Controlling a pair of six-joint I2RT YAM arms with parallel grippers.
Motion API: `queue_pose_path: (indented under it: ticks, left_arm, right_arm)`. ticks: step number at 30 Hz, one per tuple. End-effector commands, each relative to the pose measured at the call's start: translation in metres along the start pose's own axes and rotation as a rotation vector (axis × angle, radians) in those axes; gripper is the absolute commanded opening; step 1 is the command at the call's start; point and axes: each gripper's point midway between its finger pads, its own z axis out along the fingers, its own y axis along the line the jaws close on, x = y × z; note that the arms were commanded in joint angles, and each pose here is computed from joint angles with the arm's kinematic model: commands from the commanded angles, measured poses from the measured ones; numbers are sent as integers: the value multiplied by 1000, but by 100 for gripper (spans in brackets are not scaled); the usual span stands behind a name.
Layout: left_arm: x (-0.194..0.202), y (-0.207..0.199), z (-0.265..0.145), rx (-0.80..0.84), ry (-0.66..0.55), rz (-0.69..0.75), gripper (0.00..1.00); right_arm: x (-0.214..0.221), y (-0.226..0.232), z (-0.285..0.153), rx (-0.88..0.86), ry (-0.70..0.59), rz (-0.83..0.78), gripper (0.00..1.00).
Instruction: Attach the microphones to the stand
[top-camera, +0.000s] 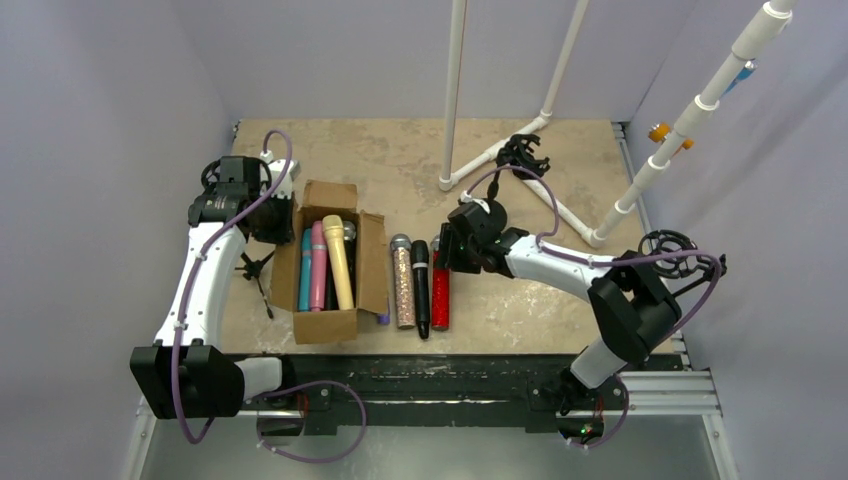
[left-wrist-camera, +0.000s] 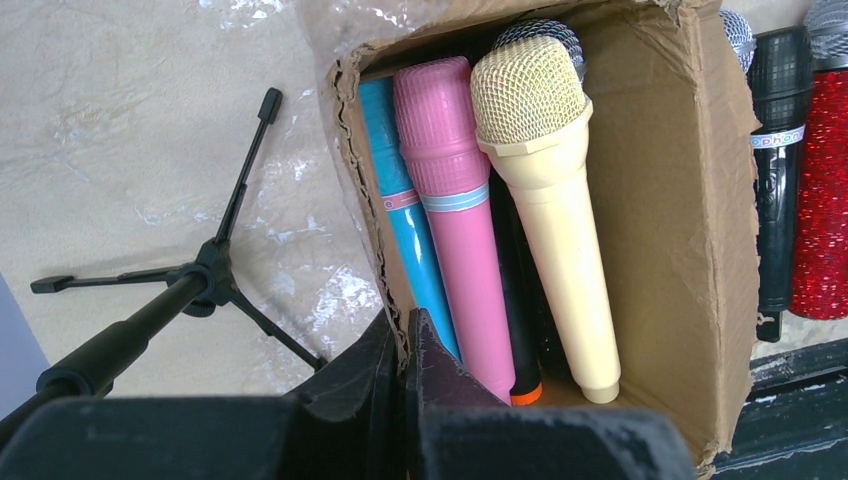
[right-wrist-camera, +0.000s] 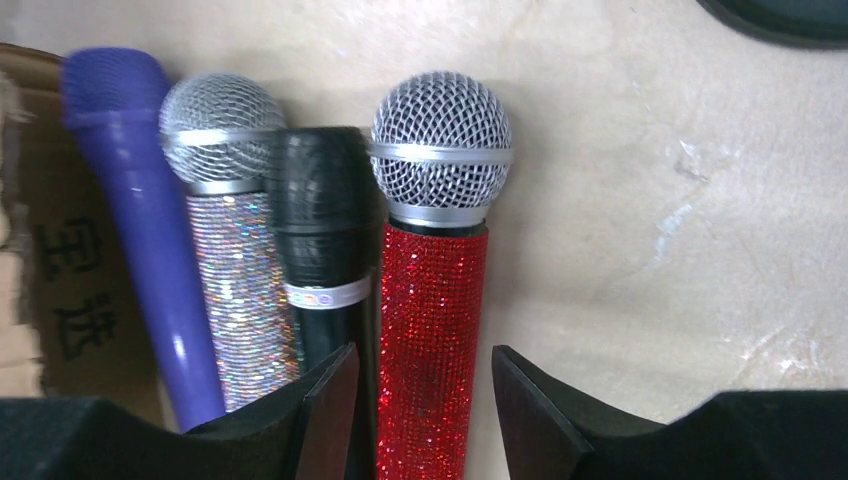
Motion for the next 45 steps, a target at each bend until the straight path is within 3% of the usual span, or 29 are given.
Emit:
queue_pose_path:
  ticks: [1,7,12,20,31,45]
  left_arm:
    - [-16,-9,-13,31,-74,17,0]
    - [-16,-8,-14,30,-75,19,0]
    - [-16,-9,-15,32,-76,18,0]
    - [-18,-11,-18,38,-84,11,0]
    - [-17,-16,-22,61,-93,11,0]
    - [-14,-18,-13,69,-79,12,0]
  right_arm:
    - [-26,42,-25,-125,-59,17,56]
    - [-51,90,-62,-233,-136,-8,51]
    - [-63,166,-88,-299,-200,-125,51]
    - [-45,245,-52,-325,-141,-256,53]
    - [-28,241,4,-208,-100,-302,54]
    - [9,258,45,-249,-5,-310,51]
